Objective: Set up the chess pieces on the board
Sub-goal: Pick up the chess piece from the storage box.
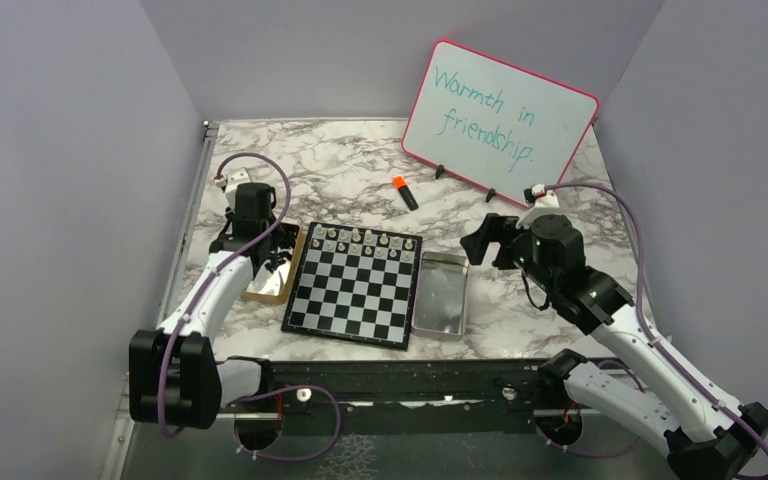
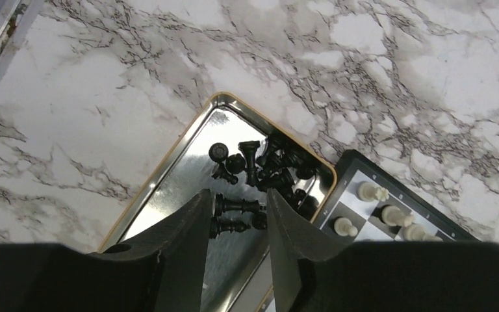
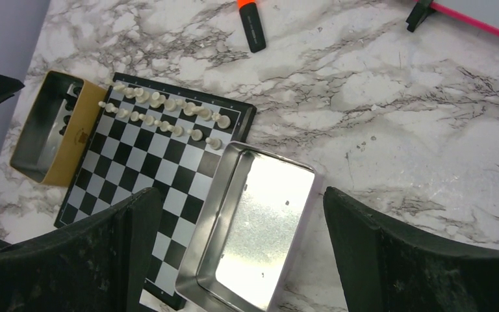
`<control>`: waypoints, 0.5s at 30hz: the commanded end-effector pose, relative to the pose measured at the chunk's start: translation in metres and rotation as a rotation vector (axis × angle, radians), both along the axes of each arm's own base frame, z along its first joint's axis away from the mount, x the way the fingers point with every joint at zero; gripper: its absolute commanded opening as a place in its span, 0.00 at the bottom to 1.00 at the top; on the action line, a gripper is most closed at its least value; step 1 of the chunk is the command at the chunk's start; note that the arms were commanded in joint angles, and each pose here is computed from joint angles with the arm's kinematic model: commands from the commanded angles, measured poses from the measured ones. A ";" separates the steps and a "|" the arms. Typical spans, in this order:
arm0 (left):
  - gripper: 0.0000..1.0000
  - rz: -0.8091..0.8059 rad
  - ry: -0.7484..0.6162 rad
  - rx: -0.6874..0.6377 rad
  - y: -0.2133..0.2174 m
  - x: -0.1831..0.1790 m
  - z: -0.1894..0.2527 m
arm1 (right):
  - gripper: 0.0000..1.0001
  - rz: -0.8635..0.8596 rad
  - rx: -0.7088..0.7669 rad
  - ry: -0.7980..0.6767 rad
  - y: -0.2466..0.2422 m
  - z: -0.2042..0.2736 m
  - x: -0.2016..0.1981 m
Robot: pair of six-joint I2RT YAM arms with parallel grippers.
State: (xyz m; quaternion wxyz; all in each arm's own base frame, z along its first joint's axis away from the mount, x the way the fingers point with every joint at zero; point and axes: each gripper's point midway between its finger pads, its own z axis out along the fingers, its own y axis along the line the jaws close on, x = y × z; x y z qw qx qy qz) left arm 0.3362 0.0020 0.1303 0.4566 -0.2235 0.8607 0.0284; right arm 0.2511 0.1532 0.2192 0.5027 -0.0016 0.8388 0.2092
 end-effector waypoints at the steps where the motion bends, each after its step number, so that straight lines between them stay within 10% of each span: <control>1: 0.38 0.030 0.022 0.048 0.017 0.025 0.012 | 1.00 0.038 0.068 -0.054 0.011 0.018 0.002; 15: 0.22 -0.026 0.194 0.052 0.015 0.043 -0.031 | 1.00 0.077 0.094 -0.043 0.022 0.019 0.004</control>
